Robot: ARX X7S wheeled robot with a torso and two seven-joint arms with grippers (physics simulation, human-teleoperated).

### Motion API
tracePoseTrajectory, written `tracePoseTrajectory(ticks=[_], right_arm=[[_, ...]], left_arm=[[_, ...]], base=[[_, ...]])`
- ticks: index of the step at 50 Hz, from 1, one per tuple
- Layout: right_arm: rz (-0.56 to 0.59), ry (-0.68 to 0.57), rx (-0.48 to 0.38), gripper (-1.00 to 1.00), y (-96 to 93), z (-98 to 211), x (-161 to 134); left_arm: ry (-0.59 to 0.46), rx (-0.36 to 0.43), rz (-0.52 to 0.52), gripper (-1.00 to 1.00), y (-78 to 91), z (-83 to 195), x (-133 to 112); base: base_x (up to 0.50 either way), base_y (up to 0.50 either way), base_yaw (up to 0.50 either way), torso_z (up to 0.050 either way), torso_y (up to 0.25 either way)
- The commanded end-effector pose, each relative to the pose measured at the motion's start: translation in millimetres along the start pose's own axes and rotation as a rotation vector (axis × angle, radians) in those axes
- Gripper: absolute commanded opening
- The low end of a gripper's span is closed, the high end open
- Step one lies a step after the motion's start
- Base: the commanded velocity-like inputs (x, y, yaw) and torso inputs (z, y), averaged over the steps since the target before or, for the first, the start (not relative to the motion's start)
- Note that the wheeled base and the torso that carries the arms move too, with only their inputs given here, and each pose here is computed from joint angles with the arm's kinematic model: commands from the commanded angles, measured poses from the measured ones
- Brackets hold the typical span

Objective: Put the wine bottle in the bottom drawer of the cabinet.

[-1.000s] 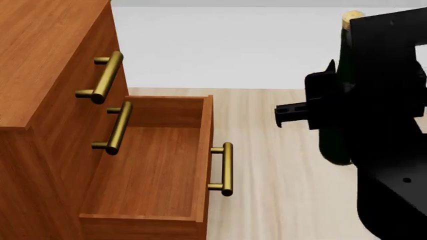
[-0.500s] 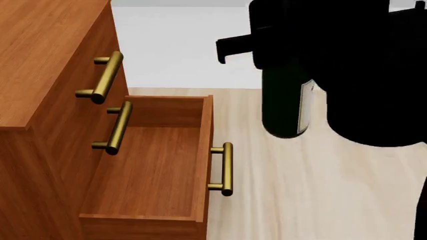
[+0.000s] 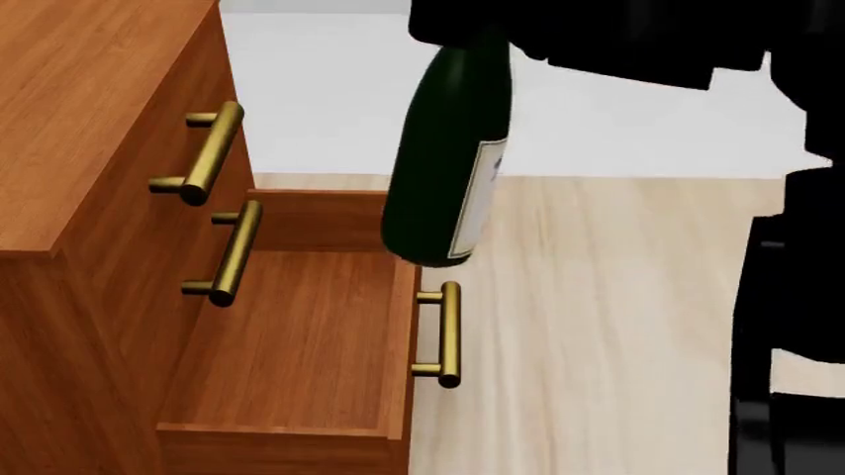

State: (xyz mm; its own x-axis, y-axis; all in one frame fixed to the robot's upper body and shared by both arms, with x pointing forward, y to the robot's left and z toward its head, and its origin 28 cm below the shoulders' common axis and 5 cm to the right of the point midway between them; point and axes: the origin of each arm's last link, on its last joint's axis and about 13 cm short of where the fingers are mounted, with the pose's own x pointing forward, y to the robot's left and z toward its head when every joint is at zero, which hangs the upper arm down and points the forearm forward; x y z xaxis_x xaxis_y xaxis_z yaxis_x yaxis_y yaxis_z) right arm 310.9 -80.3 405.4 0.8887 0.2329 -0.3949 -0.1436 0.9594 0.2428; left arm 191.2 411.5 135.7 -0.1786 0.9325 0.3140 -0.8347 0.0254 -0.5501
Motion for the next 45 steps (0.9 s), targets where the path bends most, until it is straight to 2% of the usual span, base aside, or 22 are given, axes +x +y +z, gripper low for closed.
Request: tracePoseTrajectory(ticks=[1,4,8,10,12,14,19,21,23,25,27,36,45], right_arm=[[0.053,0.097,0.102,-1.00,9.2,11.9,12.8],[0.085,0.133,0.129,-1.00,10.7,14.0,16.6],[0.127,0.170,0.132,-1.00,13.2,15.1,19.8],[0.143,0.186,0.137,-1.00,13.6,16.5,23.6],[0.150,0.205,0.150,-1.00,12.7,17.4,29.5],[0.149,0.213,0.133,-1.00,12.1,16.7,34.2],[0.173,0.257,0.165,-1.00,11.6,18.5,44.3],[0.180,0.266,0.148,-1.00,13.4,17.2,47.7],[0.185,0.281,0.155,-1.00,14.6,15.4,48.7],[0.189,0.296,0.142,-1.00,17.0,12.3,50.8],[0.192,0.311,0.130,-1.00,18.8,9.3,52.7],[0.166,0.362,0.082,-1.00,21.2,-4.7,65.0],[0.200,0.384,0.077,-1.00,26.9,-10.7,68.1]], left_arm=[[-0.002,0.003,0.002,1.00,1.7,-9.0,0.7],[-0.003,0.003,0.002,1.00,-2.2,-2.8,2.4],[-0.003,0.004,0.002,1.00,1.9,-9.7,0.7],[-0.003,0.003,0.001,1.00,-5.6,3.4,3.8],[-0.005,0.005,0.002,1.00,-6.3,4.9,3.9],[-0.006,0.006,0.002,1.00,-2.1,-1.8,2.0],[-0.006,0.006,0.002,1.00,2.0,-7.9,-0.1],[-0.007,0.006,0.002,1.00,-1.9,-1.6,1.6],[-0.007,0.006,0.002,1.00,1.5,-5.5,-0.4],[-0.007,0.005,0.002,1.00,-5.6,4.4,3.0],[-0.007,0.005,0.001,1.00,1.5,-3.8,-1.1],[-0.007,0.002,-0.001,1.00,1.4,0.2,-2.6],[-0.005,-0.002,-0.003,1.00,1.5,2.9,-3.5]], base=[[0.00,0.00,0.00,0.000,0.000],[0.00,0.00,0.00,0.000,0.000],[0.00,0.00,0.00,0.000,0.002],[0.00,0.00,0.00,0.005,0.000],[0.00,0.00,0.00,0.000,0.000],[0.00,0.00,0.00,0.000,0.000],[0.00,0.00,0.00,0.000,0.000],[0.00,0.00,0.00,0.000,0.000],[0.00,0.00,0.00,0.000,0.000],[0.00,0.00,0.00,0.000,0.000],[0.00,0.00,0.00,0.000,0.000],[0.00,0.00,0.00,0.000,0.001],[0.00,0.00,0.00,0.000,0.000]])
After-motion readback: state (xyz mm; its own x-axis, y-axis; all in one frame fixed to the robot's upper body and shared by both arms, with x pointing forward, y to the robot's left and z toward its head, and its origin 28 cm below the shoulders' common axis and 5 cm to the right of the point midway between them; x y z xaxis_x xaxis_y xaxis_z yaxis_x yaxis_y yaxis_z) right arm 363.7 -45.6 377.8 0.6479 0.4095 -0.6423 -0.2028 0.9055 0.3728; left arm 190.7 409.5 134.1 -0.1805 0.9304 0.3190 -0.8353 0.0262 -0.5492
